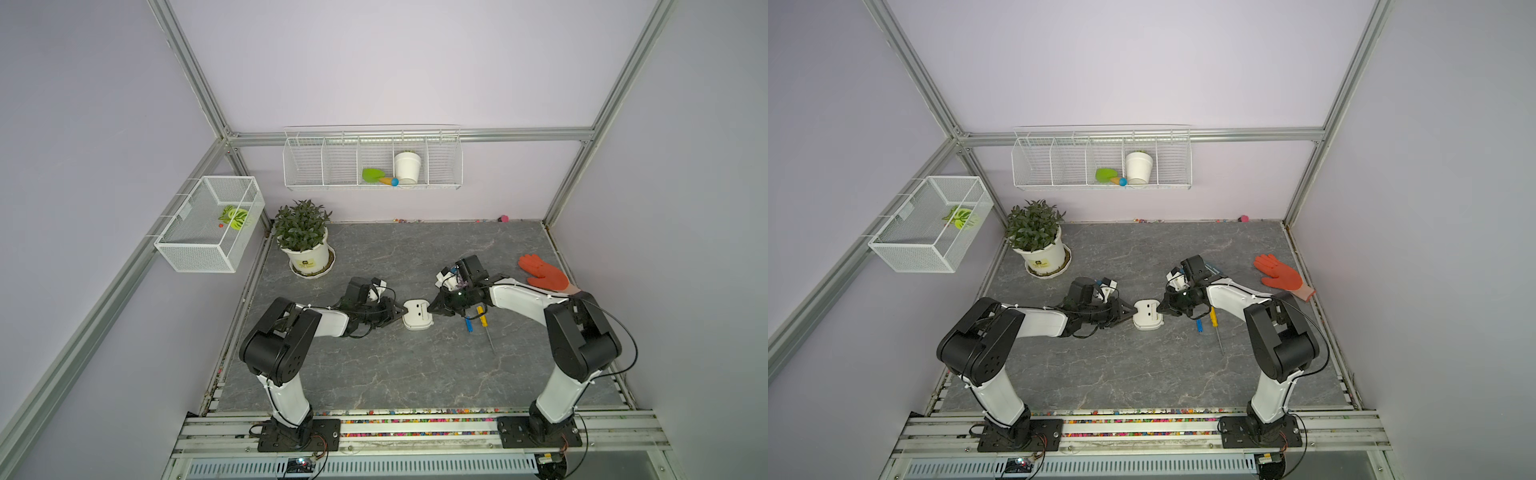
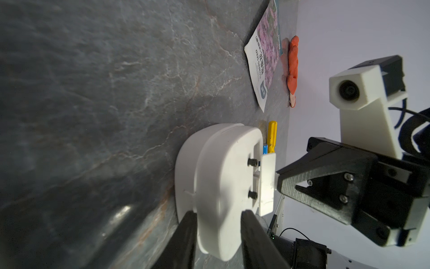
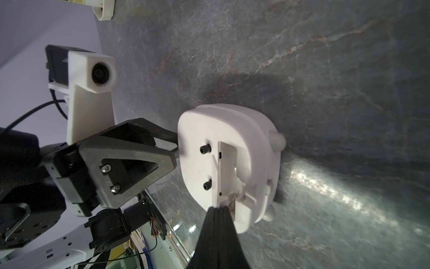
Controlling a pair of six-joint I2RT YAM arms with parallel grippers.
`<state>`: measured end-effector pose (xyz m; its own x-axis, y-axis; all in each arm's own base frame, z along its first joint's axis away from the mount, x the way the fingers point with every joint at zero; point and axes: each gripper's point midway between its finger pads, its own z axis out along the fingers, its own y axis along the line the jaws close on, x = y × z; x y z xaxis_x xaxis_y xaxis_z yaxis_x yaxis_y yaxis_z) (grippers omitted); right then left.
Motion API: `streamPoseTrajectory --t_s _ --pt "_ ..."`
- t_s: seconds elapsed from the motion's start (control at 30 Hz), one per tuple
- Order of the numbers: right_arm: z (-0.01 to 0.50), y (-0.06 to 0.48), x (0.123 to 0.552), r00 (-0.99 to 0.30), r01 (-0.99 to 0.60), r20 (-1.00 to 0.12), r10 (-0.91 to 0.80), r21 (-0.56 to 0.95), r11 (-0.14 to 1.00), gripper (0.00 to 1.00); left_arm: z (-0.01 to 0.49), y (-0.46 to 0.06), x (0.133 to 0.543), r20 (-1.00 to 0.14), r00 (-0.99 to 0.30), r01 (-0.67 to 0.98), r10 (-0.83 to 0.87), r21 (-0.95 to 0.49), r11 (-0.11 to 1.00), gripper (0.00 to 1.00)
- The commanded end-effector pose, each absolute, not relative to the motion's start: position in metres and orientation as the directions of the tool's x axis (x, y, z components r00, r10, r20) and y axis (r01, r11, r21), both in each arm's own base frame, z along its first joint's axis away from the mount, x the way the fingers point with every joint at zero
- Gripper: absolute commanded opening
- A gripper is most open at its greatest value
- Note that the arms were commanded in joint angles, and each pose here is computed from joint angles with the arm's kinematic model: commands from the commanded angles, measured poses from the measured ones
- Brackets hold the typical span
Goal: Remove the battery from the alarm
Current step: Install the cover on the alarm.
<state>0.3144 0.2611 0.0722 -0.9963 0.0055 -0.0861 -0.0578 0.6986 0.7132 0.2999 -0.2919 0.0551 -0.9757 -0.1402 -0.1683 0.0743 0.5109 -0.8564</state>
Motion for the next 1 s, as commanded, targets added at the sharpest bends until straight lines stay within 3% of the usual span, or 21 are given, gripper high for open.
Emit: streamPoseTrajectory --t_s 0.0,0.2,0.43,0.97 --pt "0.070 0.264 0.315 -0.996 -0.079 -0.089 -0.022 0.705 0.705 0.00 0.060 -0.298 0.303 -0.183 -0.975 0.097 -0.129 -0.863 0.495 0.36" --pt "0.070 0.263 0.316 -0.995 -0.093 -0.097 -0.035 0.692 0.716 0.00 0.057 -0.296 0.303 -0.181 -0.974 0.090 -0.133 -0.857 0.508 0.36" --pt "0.071 0.260 0.317 -0.993 -0.113 -0.105 -0.057 0.667 0.737 0.00 0.054 -0.297 0.302 -0.174 -0.976 0.086 -0.127 -0.855 0.511 0.43" --pt "0.066 0.257 0.320 -0.993 -0.110 -0.099 -0.060 0.649 0.753 0.00 0.048 -0.300 0.300 -0.169 -0.979 0.084 -0.114 -0.844 0.530 0.44"
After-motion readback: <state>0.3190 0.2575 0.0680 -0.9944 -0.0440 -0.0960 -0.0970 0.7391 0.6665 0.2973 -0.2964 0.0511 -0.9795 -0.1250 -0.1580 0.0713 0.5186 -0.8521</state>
